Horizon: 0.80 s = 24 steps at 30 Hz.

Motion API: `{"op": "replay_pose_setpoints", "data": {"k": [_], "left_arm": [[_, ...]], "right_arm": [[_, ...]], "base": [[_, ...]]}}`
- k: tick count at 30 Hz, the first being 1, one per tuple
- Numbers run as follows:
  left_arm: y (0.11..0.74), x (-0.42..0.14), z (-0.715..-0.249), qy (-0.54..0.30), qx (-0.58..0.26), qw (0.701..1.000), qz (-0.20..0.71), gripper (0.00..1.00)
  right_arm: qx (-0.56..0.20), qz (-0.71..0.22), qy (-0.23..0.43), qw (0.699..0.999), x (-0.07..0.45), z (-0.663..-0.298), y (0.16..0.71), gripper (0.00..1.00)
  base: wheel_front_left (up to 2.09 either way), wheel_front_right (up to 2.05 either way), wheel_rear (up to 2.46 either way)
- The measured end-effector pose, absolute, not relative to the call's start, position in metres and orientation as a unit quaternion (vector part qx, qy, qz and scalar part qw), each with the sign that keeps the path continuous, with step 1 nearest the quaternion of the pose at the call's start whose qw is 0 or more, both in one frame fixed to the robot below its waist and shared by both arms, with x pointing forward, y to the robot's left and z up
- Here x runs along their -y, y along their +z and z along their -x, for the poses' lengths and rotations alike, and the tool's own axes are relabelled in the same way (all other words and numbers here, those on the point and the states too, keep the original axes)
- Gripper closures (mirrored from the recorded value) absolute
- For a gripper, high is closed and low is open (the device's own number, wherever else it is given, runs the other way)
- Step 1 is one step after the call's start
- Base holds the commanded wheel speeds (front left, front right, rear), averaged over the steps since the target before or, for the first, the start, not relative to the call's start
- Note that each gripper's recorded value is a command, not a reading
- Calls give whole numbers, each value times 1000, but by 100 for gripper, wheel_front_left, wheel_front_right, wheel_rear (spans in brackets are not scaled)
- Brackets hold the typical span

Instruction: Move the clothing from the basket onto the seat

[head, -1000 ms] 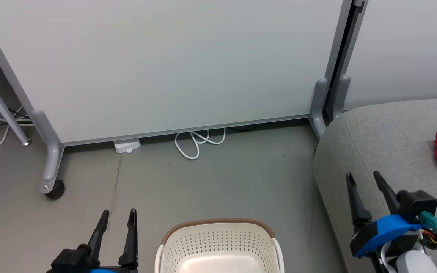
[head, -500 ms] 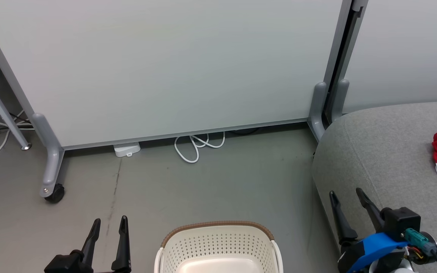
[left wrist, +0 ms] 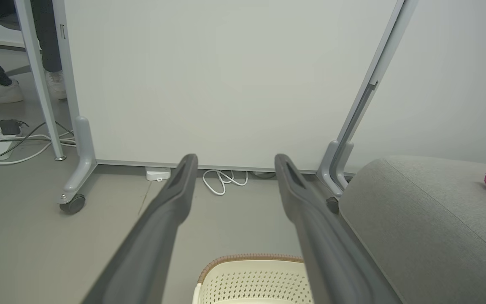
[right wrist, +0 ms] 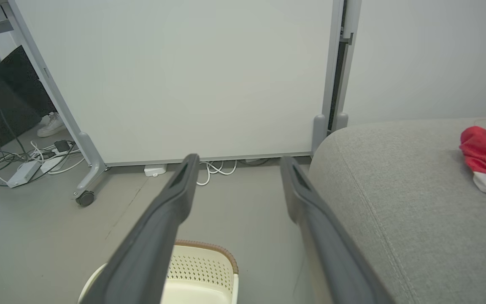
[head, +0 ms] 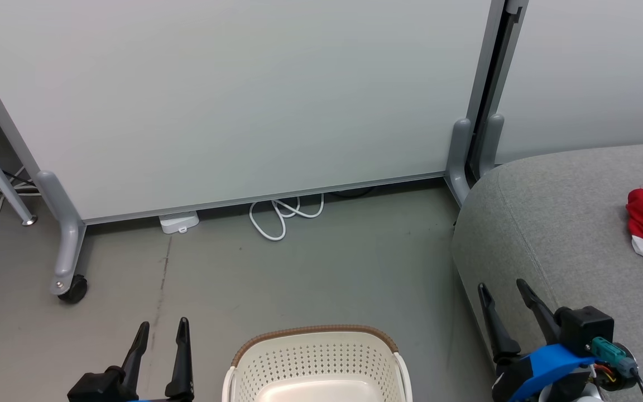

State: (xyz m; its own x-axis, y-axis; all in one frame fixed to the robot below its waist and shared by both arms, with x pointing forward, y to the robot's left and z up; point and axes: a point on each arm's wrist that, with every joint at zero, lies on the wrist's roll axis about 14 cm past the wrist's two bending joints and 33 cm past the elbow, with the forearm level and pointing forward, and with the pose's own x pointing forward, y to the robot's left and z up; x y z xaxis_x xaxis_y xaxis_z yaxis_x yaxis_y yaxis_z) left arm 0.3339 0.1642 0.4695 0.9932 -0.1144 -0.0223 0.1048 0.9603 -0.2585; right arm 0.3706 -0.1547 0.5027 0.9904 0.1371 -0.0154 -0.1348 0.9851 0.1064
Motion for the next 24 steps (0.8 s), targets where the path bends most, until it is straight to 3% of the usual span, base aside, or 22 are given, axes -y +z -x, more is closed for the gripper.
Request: {"op": "replay_pose_setpoints", "data": {"k": [12, 13, 24], "left_arm": [[467, -164, -334, -57, -24, 990, 130, 0], [466, -164, -334, -57, -25, 990, 130, 100], [420, -161, -307, -39, -102, 982, 152, 100]], "right_arm": [[-16, -59, 67, 996, 155, -370, 499, 0], [-17, -61, 67, 996, 155, -370, 499, 100], [-93, -78, 54, 991, 159, -348, 449, 100]], "base": [[0, 0, 0], [0, 0, 0], [0, 0, 0]]}}
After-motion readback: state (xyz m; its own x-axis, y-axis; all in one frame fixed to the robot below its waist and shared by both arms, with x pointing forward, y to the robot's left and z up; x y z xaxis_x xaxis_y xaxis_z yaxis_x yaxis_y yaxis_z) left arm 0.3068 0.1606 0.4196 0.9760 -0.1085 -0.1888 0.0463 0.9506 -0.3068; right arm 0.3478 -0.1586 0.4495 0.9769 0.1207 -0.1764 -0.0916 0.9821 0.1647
